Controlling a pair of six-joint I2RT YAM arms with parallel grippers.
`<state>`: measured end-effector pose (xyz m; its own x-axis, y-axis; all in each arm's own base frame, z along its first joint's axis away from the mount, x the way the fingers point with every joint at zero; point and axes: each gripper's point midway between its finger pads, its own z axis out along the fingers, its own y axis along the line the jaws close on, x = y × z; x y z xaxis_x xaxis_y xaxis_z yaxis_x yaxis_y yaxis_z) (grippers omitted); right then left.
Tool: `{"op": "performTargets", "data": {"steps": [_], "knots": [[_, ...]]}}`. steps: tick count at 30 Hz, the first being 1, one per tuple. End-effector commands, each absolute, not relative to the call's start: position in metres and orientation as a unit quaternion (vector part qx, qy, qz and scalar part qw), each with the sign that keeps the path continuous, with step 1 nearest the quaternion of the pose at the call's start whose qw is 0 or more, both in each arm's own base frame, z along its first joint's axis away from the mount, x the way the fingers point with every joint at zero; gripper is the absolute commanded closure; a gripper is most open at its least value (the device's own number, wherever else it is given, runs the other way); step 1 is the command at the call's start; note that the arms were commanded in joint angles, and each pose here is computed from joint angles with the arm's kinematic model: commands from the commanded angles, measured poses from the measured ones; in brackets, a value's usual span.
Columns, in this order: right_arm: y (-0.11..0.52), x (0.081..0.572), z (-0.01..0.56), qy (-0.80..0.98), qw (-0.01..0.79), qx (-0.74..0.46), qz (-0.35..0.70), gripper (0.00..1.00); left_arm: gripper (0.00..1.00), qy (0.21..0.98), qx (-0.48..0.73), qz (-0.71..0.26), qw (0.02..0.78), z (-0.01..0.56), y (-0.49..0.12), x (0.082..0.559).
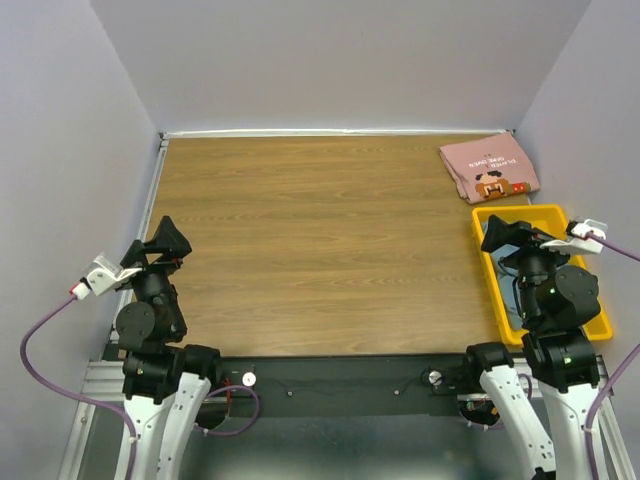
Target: Fold and stack the t-shirts
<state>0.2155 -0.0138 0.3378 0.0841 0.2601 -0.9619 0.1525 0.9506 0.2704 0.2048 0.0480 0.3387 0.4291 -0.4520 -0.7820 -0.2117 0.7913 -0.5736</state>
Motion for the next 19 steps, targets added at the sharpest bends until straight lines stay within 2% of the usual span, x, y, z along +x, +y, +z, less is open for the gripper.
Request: {"op": "performTargets", "data": {"steps": [1, 19], "knots": [[-0.020, 0.218, 0.322, 0.691, 0.705, 0.160, 0.016, 0.00, 0.03, 0.487, -0.353, -0.087, 0.794, 0.342, 0.058, 0.199], [-0.015, 0.235, 0.321, 0.700, 0.701, 0.137, 0.009, 0.00, 0.03, 0.501, -0.330, -0.112, 0.792, 0.327, 0.041, 0.230]]}}
